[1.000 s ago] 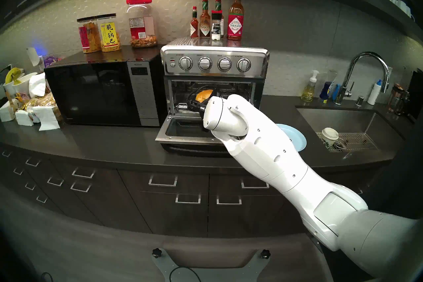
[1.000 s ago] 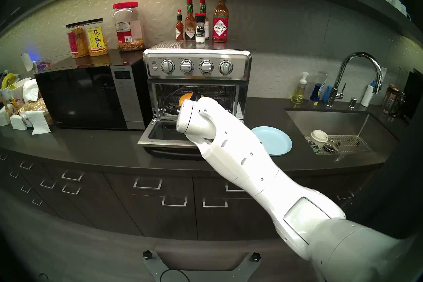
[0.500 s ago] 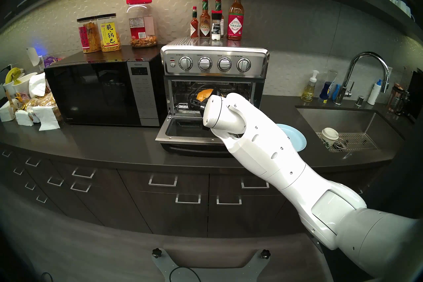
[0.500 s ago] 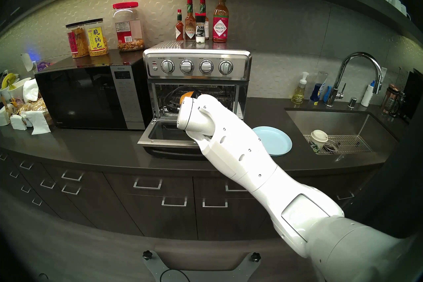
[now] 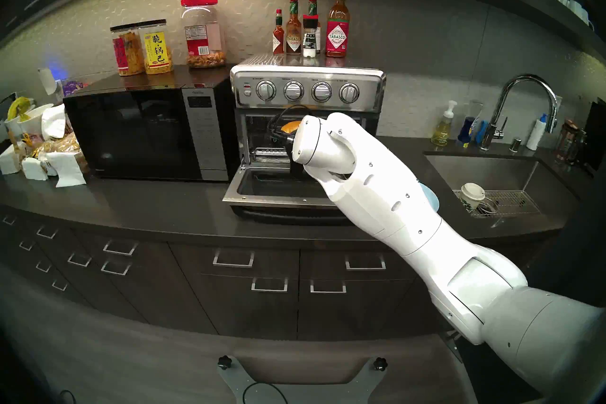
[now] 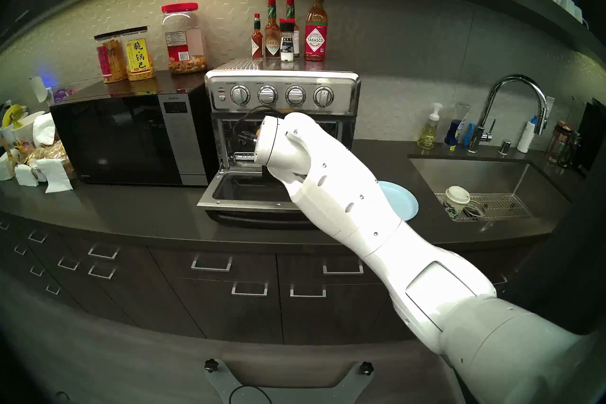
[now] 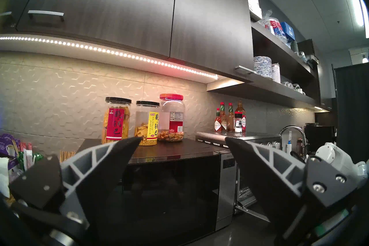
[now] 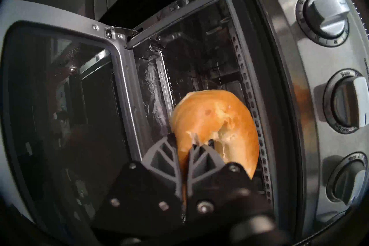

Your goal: Open the oven and place the bagel inside on the rack

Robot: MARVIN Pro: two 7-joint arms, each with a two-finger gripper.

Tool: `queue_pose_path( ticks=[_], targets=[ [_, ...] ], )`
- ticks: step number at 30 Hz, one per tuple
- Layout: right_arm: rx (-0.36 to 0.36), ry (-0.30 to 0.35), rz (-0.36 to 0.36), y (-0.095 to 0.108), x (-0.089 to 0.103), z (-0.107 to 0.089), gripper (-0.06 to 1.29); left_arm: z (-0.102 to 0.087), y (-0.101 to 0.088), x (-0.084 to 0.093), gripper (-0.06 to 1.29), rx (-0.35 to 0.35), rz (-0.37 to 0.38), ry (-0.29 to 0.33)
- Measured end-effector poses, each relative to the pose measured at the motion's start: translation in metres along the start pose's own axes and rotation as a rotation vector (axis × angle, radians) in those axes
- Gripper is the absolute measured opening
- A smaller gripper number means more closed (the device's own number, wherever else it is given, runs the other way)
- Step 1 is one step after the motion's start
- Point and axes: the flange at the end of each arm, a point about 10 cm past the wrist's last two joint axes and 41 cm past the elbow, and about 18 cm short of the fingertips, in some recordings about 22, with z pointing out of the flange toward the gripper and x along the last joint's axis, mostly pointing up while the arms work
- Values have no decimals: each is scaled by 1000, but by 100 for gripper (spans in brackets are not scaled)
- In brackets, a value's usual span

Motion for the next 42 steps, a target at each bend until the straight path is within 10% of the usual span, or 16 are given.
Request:
queue_pose_path(
  ticks=[42],
  targets=[
    [116, -15, -46, -6, -5, -1, 0, 0, -2, 0, 121, 9, 1, -3]
  ],
)
